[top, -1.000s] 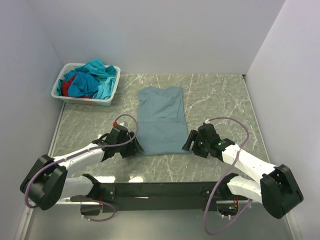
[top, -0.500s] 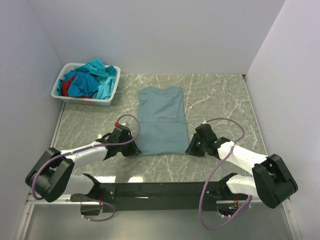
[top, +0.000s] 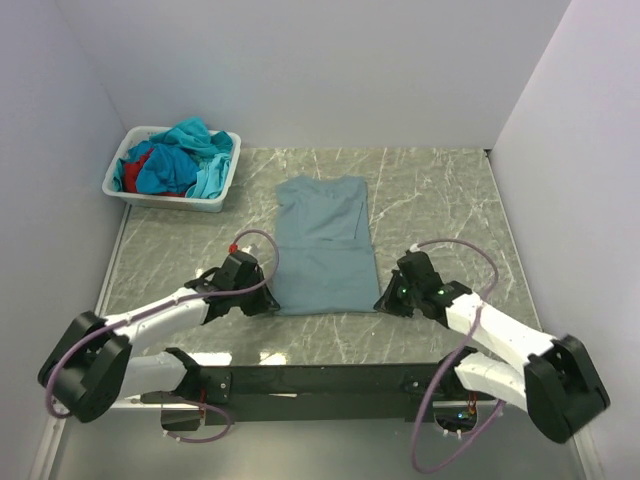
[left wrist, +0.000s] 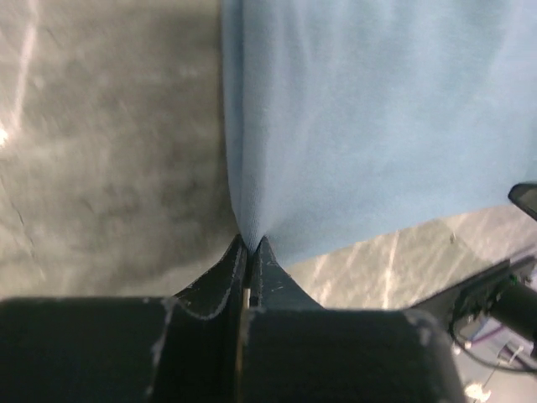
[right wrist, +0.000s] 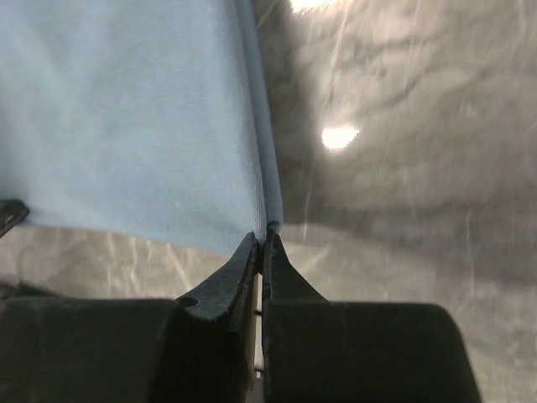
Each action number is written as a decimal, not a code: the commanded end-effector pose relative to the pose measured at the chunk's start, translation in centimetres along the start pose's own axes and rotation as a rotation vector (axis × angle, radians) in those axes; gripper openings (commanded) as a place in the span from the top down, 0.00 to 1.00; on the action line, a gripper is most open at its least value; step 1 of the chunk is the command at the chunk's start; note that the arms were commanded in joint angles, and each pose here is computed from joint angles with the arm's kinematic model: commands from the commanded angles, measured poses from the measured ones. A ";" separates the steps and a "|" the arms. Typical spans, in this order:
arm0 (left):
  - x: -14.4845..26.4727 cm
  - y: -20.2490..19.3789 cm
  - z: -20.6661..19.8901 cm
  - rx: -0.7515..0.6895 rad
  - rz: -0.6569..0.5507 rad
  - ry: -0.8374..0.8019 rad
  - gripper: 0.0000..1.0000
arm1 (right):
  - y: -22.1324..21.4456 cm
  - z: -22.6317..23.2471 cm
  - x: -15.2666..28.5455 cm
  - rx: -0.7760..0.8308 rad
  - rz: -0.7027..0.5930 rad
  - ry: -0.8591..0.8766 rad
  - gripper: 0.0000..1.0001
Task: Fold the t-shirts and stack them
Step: Fold the tshirt
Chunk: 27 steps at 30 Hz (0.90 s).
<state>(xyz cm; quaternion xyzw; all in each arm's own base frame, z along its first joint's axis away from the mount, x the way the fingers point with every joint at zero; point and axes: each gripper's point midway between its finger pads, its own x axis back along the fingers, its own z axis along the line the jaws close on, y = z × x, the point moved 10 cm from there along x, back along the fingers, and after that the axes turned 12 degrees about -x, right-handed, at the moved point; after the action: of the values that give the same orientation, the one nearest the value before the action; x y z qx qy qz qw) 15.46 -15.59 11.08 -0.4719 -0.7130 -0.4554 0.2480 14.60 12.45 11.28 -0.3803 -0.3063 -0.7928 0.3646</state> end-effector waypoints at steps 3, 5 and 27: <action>2.2 -1.5 -0.7 -0.048 0.016 -0.035 0.99 | -2.6 -2.4 2.2 -0.024 0.106 -0.023 1.00; 2.9 -1.8 -1.0 -0.041 0.030 -0.049 0.99 | -2.9 -2.4 3.2 -0.031 0.116 0.000 1.00; 7.6 5.7 -6.6 -0.110 -0.248 -0.067 0.99 | 4.7 4.9 9.9 0.102 -0.223 0.097 1.00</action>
<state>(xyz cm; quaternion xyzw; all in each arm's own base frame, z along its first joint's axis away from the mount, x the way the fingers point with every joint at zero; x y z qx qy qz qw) 15.16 -16.88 20.51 -0.4431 -0.7389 -0.4809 0.1626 14.15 10.70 20.68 -0.3220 -0.3450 -0.8150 0.3361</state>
